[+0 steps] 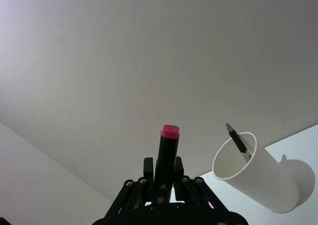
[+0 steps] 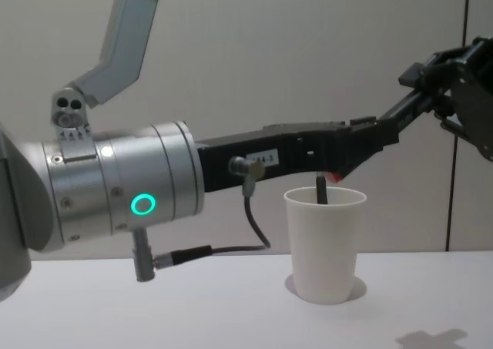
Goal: Place the pen into the pen holder.
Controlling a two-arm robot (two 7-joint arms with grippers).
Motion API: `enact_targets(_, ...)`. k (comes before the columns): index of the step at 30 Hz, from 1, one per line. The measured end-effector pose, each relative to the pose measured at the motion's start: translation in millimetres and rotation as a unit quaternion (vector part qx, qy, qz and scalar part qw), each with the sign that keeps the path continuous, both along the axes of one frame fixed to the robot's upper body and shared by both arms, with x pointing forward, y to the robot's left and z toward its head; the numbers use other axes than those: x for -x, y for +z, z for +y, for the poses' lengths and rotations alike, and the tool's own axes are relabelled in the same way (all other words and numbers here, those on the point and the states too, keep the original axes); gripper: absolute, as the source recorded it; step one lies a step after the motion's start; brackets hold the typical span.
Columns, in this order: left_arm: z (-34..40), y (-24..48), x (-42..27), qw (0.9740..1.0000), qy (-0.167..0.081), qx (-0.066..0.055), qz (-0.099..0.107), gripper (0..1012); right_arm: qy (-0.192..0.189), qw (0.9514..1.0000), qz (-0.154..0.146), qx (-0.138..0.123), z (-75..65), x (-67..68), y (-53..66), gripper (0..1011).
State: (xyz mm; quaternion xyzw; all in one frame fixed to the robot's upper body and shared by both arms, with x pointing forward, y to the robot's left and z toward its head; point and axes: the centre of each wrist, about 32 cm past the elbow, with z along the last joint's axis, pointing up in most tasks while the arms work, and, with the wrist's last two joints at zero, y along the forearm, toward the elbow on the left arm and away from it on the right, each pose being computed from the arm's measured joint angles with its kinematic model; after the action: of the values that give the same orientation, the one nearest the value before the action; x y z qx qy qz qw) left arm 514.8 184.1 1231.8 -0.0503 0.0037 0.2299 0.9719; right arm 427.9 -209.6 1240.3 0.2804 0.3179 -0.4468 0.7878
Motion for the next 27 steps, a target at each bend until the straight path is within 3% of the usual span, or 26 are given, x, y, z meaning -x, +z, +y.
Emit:
enact_targets(22, 0.0, 0.0, 0.0, 1.0000, 0.000, 0.000, 0.000, 188, 0.000, 1.0000, 0.000, 0.000, -0.1, -0.1, 0.0, 204)
enact_targets(27, 0.1, 0.3, 0.0, 1.0000, 0.000, 0.001, -0.001, 296, -0.001, 1.0000, 0.000, 0.000, -0.3, -0.2, -0.1, 201)
